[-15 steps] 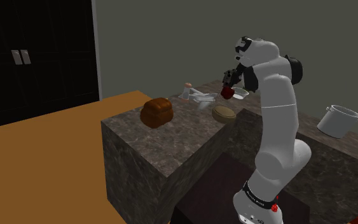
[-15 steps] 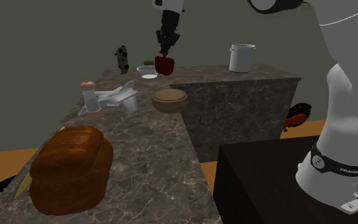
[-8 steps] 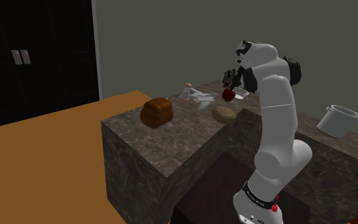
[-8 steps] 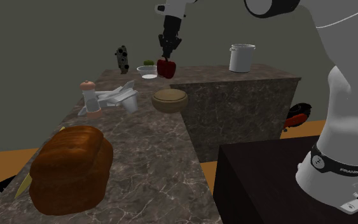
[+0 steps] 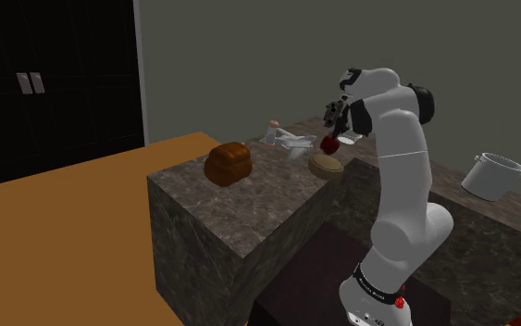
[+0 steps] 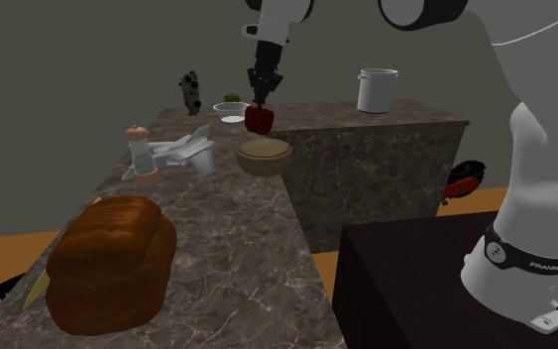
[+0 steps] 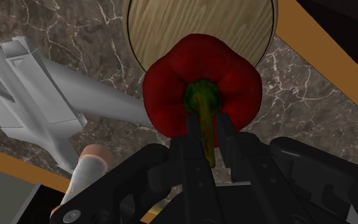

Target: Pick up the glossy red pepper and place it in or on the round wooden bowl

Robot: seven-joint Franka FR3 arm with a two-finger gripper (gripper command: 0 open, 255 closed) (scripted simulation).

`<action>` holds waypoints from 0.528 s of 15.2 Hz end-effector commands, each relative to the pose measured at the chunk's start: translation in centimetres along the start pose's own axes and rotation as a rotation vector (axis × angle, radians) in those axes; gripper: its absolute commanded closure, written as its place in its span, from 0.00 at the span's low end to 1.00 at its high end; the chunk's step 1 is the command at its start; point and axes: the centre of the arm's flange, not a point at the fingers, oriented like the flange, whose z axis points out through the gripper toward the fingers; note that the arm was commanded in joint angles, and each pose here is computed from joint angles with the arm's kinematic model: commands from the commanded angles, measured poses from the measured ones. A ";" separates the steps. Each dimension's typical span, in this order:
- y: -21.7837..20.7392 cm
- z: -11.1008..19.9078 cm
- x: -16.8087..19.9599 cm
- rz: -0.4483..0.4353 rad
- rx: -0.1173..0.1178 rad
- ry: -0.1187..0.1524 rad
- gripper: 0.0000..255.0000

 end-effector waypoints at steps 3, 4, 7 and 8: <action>-0.2 2.0 -0.6 0.000 -0.001 0.000 1.00; -0.2 2.5 -0.8 0.000 -0.001 0.000 1.00; -0.3 4.0 -1.2 0.000 -0.001 0.000 1.00; -0.3 4.5 -1.3 0.000 -0.001 0.000 1.00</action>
